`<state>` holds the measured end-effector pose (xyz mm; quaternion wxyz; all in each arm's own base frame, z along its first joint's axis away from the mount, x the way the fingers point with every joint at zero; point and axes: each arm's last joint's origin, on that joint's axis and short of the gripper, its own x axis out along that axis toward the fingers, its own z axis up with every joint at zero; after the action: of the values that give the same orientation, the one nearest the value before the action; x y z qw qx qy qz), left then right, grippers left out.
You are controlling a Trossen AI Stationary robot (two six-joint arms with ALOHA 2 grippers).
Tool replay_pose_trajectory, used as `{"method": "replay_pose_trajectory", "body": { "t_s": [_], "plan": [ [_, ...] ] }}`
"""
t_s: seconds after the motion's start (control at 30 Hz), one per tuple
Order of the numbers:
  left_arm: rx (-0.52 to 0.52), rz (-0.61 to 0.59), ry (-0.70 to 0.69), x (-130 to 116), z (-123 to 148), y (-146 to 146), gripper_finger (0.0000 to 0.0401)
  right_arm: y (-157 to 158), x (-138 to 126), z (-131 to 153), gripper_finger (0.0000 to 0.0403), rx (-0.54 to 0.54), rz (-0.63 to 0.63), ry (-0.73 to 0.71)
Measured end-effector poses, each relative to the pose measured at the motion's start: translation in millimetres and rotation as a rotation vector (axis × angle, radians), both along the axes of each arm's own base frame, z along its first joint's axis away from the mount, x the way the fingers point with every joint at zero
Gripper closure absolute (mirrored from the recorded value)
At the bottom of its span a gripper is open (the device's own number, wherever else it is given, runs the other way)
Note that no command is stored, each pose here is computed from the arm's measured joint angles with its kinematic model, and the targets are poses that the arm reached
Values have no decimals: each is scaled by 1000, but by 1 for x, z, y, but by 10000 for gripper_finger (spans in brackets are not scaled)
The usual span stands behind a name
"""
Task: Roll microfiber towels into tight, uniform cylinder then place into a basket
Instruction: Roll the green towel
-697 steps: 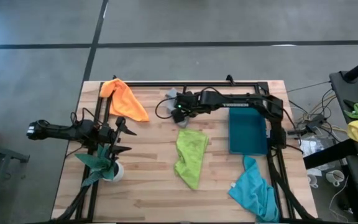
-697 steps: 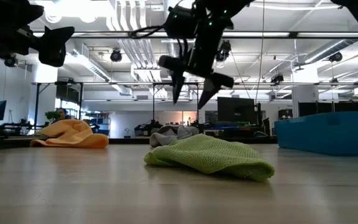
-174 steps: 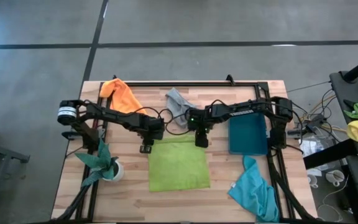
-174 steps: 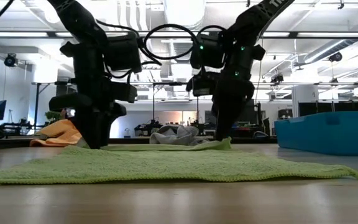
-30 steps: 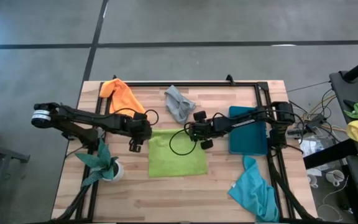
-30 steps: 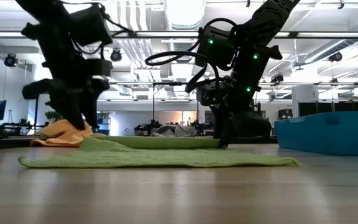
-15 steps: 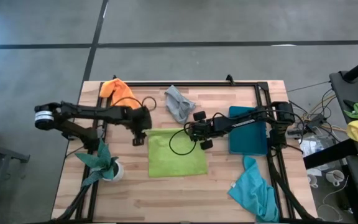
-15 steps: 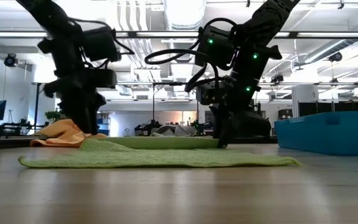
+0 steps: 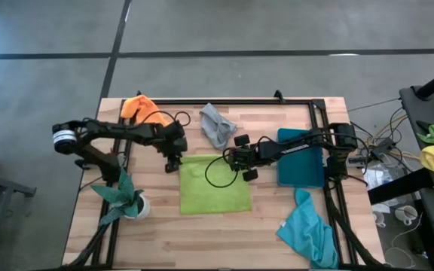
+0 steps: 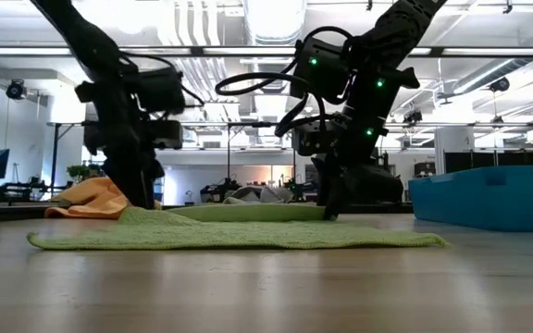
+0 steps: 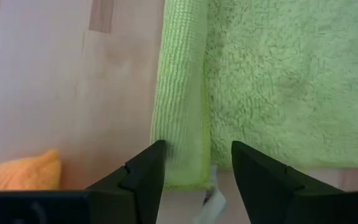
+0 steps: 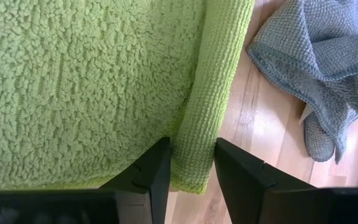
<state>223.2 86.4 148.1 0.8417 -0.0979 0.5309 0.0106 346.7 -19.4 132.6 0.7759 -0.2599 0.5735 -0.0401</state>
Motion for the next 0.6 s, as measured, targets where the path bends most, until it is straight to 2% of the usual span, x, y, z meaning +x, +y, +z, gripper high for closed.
{"method": "replay_pose_trajectory", "body": {
  "t_s": [0.23, 0.43, 0.6],
  "plan": [
    [-1, 0, 16, 3, 5, 1, 232, 0, 0, 0, 287, 9, -21, -7],
    [74, 34, 1, -1, 15, 5, 232, 0, 0, 0, 288, 10, -19, -7],
    [24, 33, 36, 3, 0, 7, 232, 0, 0, 0, 291, 9, -14, -5]
  ]
}}
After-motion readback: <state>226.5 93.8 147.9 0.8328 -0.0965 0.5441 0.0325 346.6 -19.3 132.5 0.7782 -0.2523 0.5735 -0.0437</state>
